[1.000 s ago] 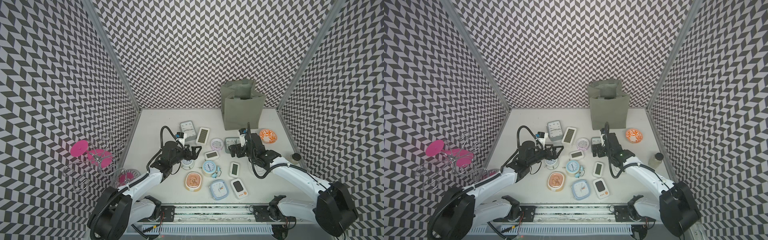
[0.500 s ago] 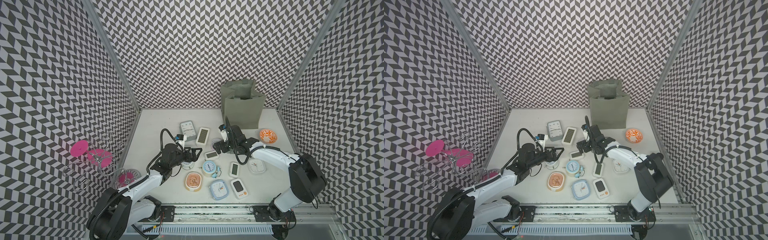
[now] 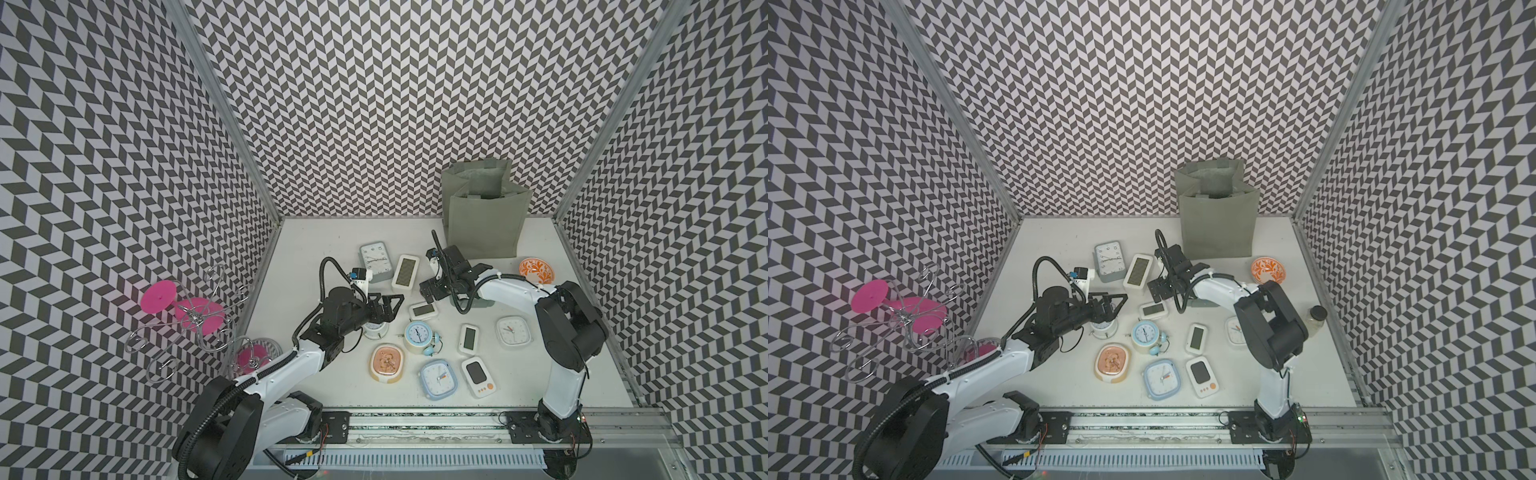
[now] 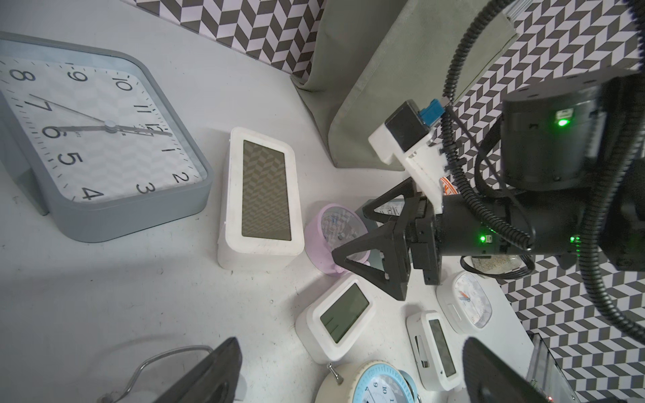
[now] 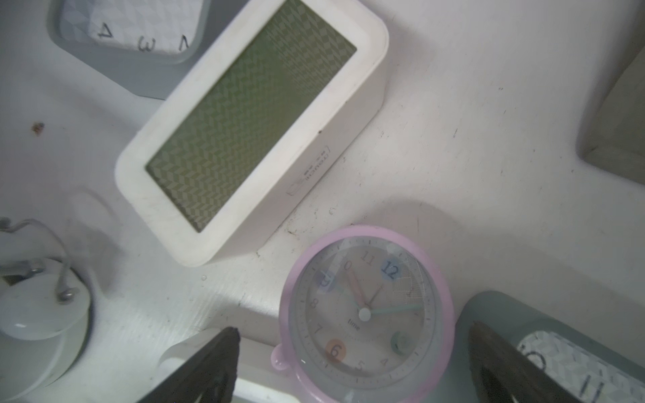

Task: Put the alarm clock into the canvas bag
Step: Pick up the alarm from the center of the board, then adjust the canvas bag at the center of the board.

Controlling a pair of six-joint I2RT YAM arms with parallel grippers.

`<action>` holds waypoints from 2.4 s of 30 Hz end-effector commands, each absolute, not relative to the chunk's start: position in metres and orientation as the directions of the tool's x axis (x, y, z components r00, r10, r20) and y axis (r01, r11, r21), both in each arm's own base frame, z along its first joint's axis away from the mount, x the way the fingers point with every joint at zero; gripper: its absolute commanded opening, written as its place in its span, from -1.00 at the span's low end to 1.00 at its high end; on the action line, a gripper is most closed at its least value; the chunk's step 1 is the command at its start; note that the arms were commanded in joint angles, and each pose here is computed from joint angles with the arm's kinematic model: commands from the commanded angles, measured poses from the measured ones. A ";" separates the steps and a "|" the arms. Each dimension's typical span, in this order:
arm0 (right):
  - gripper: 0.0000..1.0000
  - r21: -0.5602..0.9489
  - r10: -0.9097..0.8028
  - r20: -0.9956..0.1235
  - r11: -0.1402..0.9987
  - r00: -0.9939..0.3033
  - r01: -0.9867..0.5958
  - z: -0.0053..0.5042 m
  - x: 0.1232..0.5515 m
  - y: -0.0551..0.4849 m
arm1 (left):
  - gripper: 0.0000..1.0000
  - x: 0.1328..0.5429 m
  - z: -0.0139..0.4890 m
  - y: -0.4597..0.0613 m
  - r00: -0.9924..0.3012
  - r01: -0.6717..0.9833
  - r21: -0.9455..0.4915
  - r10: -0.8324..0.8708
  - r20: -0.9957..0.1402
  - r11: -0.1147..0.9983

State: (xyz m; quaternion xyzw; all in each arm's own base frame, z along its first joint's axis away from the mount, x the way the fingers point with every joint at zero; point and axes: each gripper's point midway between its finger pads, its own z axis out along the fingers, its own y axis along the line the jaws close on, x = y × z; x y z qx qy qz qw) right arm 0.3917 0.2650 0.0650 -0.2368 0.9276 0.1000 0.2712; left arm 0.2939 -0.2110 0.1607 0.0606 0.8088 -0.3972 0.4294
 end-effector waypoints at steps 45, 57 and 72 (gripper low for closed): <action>0.36 0.319 0.123 -0.851 0.894 -0.510 -0.316 0.225 0.364 0.152 | 0.84 0.450 0.284 -0.321 -0.092 0.679 -0.158 -0.130 -0.987 0.717; 0.36 0.346 0.165 -0.853 0.890 -0.496 -0.298 0.236 0.361 0.129 | 0.72 0.514 0.264 -0.379 0.145 0.769 0.161 0.077 -0.986 0.619; 0.29 0.334 0.185 -0.898 0.879 -0.400 -0.342 0.301 0.355 0.129 | 0.07 0.548 0.263 -0.410 0.279 0.796 0.249 0.031 -0.960 0.552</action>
